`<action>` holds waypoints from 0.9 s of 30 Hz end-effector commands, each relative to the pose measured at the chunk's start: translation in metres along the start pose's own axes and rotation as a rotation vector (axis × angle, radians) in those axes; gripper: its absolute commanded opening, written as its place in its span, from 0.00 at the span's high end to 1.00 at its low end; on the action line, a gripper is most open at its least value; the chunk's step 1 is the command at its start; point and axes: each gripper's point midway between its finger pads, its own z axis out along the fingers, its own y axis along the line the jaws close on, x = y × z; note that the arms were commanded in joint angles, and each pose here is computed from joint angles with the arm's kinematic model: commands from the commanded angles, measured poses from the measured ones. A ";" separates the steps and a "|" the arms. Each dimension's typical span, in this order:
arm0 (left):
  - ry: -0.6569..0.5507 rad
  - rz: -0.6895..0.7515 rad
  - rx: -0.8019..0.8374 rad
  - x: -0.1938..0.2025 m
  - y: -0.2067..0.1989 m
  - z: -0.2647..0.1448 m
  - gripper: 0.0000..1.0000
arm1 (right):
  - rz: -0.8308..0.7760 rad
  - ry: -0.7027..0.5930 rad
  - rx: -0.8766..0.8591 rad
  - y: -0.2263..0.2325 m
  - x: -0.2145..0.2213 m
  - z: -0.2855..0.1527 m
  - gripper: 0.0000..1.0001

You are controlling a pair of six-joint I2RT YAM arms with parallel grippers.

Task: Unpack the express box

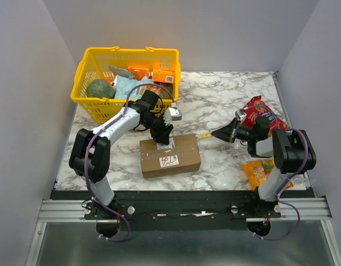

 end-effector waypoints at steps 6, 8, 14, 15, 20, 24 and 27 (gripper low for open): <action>0.088 -0.022 -0.014 0.024 0.004 0.008 0.48 | -0.026 0.044 -0.014 0.004 0.003 0.005 1.00; 0.090 -0.022 -0.012 0.025 0.004 0.009 0.49 | -0.017 0.050 -0.024 0.005 0.004 0.006 1.00; 0.089 -0.024 -0.017 0.025 0.006 0.010 0.49 | -0.017 0.076 -0.038 0.009 0.008 0.007 1.00; 0.092 -0.025 -0.018 0.026 0.006 0.010 0.49 | -0.015 0.080 -0.036 0.008 0.009 0.007 0.99; 0.098 -0.040 -0.035 0.028 0.010 0.012 0.49 | 0.016 0.110 -0.028 0.006 0.014 0.007 1.00; 0.104 -0.049 -0.048 0.029 0.014 0.014 0.49 | 0.047 0.128 -0.004 0.004 0.016 0.006 1.00; 0.106 -0.053 -0.055 0.030 0.016 0.015 0.50 | 0.071 0.135 0.021 0.002 0.019 0.005 1.00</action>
